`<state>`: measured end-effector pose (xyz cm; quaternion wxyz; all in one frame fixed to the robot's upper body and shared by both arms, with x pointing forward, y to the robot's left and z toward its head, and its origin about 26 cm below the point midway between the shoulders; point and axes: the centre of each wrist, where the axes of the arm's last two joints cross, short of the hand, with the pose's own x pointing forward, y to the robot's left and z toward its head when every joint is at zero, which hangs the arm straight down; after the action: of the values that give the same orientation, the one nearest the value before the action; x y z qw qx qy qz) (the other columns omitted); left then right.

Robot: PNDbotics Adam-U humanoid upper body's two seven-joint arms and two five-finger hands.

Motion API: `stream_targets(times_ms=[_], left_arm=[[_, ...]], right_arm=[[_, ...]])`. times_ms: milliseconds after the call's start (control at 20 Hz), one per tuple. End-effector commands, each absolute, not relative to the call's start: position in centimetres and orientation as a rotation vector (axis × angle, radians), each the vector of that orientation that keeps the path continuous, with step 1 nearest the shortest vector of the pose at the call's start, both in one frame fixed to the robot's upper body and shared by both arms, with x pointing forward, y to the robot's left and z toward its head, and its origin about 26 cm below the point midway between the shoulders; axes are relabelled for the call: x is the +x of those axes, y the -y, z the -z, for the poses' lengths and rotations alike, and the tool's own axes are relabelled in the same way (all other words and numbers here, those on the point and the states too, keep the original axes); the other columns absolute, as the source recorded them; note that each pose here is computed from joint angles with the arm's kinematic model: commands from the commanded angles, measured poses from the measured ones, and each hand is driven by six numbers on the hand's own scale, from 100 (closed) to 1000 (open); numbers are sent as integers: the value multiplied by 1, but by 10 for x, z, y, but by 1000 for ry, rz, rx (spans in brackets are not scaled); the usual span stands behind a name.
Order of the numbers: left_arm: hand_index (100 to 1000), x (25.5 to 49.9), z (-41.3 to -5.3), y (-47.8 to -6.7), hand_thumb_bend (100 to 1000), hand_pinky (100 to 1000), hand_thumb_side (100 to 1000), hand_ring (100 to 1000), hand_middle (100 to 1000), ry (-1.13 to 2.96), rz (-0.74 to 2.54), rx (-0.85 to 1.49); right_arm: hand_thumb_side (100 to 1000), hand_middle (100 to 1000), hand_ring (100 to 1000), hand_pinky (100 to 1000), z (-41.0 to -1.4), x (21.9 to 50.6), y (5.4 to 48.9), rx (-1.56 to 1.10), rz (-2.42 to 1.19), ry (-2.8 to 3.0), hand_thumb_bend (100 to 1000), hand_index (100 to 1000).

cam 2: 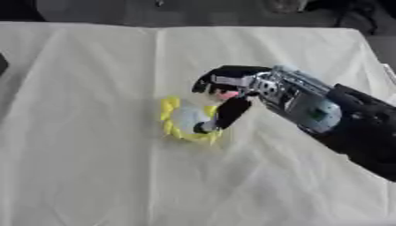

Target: Pick up the objects with one hand, pass them to the other hand, and then place them into the box on the other side of the table.

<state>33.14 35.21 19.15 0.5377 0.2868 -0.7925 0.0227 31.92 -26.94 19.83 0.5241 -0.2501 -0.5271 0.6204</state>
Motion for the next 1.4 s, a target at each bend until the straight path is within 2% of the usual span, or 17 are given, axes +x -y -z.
stream_targets(times_ms=[50,500,1050,1100,1150,1250,1400], left_arm=[[666,329,-205,-354,790,800,497,649,682,1927,-49,706],[662,329,-205,-352,789,799,498,651,681,1930,-51,704],[660,329,-203,-353,788,800,496,648,682,1924,-61,708],[659,328,-203,-353,785,800,497,648,681,1924,-62,707],[658,328,-203,-353,784,800,497,648,681,1924,-64,708],[657,328,-202,-353,782,801,496,647,681,1923,-67,710],[656,328,-202,-354,782,801,496,646,680,1921,-75,714]], right_arm=[[404,829,835,815,-199,325,278,-657,-1485,1259,483,878],[416,805,799,799,-176,336,285,-684,-1536,1187,484,862],[404,794,786,796,-181,333,279,-634,-1557,1215,484,852],[224,753,767,794,-182,332,278,-629,-1559,1223,426,814],[208,749,766,793,-183,330,275,-619,-1559,1244,422,811],[100,716,750,789,-184,326,272,-613,-1547,1280,394,785],[110,674,728,781,-188,320,268,-630,-1506,1347,399,754]])
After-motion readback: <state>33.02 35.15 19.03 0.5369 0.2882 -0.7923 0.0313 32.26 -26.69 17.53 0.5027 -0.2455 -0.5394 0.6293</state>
